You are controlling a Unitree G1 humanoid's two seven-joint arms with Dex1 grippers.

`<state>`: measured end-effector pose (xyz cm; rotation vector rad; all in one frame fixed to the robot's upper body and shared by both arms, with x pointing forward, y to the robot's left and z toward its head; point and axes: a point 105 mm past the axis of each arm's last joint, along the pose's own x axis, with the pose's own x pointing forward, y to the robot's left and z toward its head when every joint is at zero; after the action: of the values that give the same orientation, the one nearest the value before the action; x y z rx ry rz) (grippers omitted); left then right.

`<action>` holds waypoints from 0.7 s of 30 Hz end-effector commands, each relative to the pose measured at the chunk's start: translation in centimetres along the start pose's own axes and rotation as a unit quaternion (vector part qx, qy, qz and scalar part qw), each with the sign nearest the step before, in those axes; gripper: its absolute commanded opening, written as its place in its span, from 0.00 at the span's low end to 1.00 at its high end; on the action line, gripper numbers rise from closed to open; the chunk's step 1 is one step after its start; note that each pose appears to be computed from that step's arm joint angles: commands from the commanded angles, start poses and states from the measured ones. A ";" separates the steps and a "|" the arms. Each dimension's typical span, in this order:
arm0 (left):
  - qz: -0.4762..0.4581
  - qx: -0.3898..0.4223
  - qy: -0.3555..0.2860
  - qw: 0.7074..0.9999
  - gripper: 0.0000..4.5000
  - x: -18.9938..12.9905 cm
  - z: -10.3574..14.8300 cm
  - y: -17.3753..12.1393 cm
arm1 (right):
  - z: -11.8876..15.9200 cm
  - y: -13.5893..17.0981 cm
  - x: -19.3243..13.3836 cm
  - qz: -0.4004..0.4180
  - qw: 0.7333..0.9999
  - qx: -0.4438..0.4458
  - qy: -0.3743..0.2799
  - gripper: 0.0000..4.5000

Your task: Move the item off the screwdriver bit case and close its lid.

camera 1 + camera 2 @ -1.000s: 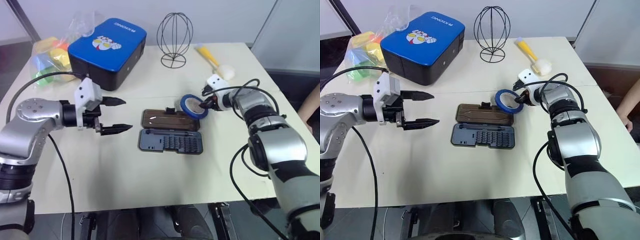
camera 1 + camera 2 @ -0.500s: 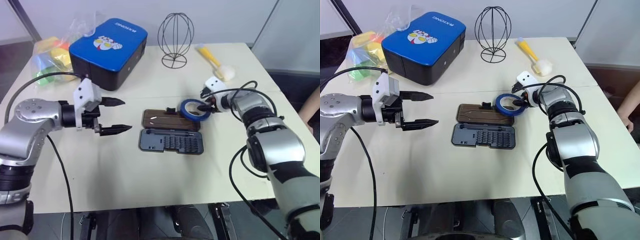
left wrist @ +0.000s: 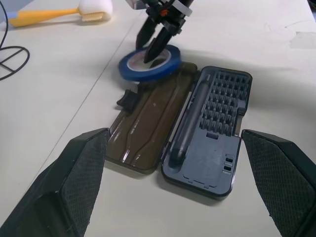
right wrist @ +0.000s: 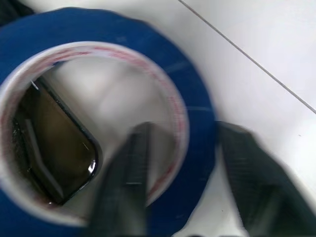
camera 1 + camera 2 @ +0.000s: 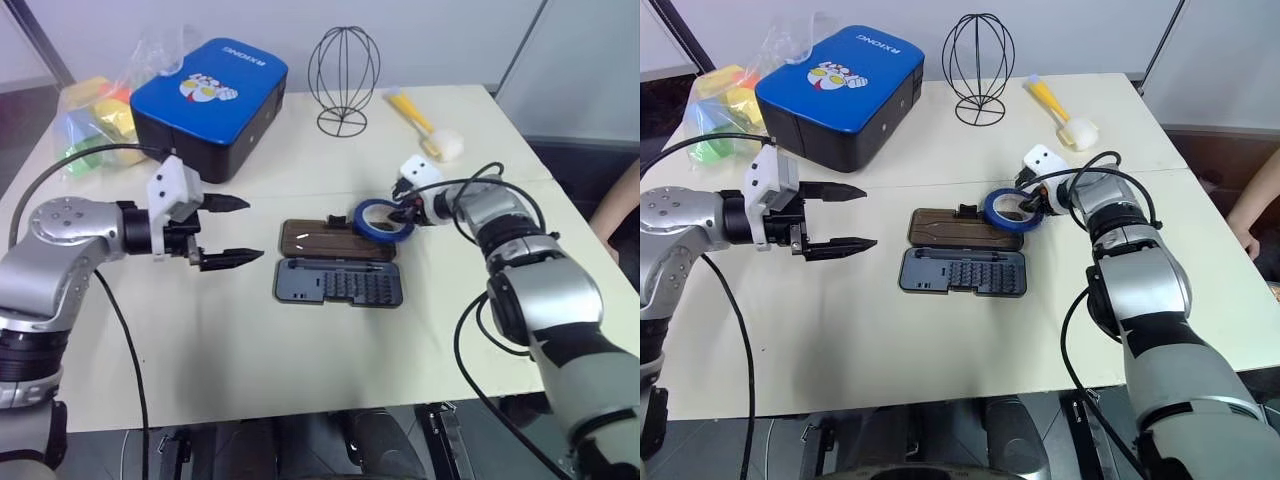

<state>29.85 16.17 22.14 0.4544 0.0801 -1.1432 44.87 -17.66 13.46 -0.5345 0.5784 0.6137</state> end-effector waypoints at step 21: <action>-0.144 0.003 -0.058 0.988 1.00 3.3 2.7 -4.8 | -12.2 -0.3 -15.2 -0.017 0.996 0.032 0.087 0.07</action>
<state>26.94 11.18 21.13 0.3524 0.0914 -1.4255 30.87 -31.13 12.66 -0.5530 0.8111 0.5608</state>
